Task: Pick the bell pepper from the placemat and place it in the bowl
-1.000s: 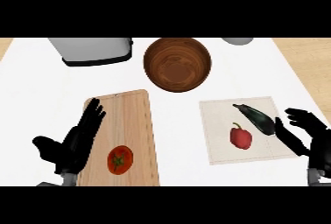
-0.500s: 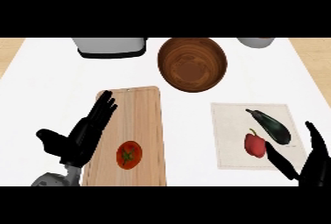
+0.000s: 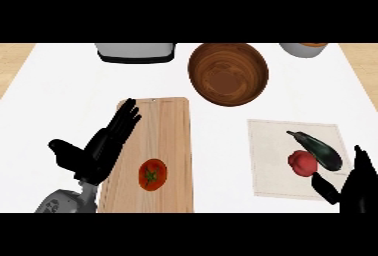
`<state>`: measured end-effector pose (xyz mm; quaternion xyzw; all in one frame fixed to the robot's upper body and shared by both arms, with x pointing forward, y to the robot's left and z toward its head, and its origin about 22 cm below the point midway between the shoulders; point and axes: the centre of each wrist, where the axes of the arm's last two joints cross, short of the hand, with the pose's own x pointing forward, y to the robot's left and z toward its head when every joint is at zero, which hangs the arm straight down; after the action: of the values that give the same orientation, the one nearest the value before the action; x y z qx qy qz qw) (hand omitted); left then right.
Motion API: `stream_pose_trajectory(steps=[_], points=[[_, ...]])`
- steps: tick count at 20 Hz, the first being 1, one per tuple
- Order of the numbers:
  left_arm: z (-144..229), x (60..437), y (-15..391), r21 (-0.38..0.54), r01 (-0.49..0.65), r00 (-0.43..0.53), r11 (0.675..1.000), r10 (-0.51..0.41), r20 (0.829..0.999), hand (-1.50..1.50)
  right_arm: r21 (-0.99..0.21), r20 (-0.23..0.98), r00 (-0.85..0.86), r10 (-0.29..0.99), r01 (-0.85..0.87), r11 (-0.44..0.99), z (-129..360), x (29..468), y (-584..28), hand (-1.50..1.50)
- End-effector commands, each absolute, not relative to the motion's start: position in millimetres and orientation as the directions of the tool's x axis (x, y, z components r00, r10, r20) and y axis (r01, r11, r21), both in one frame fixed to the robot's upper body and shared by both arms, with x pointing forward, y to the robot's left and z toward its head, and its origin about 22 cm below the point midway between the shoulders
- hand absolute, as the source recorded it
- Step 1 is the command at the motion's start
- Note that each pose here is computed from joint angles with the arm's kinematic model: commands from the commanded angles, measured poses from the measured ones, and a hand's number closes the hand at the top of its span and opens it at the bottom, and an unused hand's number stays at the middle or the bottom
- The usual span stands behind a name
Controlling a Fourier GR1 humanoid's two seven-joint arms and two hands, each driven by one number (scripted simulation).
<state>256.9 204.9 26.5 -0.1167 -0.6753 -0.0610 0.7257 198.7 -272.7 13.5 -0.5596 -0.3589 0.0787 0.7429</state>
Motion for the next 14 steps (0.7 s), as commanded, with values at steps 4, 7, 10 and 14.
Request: stream_pose_trajectory(steps=[4, 7, 10, 14], points=[[28.2, 261.3, 216.1, -0.104, 0.265, 0.102, 0.958, 0.08, 0.992, 0.0, -0.904, 0.288, 0.887, 0.361, 0.128, 0.407, 60.6, 231.5, -222.3, -1.5], [29.9, 265.1, 197.6, -0.093, 0.245, 0.083, 0.965, 0.075, 0.994, 0.0, -0.896, 0.258, 0.909, 0.327, 0.099, 0.434, 70.7, 241.6, -207.1, -1.5], [30.0, 264.1, 203.8, -0.103, 0.272, 0.087, 0.957, 0.082, 0.993, 0.0, -0.895, 0.198, 0.94, 0.279, 0.057, 0.442, 58.2, 255.4, -208.6, -1.5], [21.0, 262.1, 211.1, -0.101, 0.248, 0.099, 0.964, 0.078, 0.992, 0.0, -0.886, 0.154, 0.953, 0.26, 0.016, 0.464, 68.7, 259.0, -220.8, -1.5]])
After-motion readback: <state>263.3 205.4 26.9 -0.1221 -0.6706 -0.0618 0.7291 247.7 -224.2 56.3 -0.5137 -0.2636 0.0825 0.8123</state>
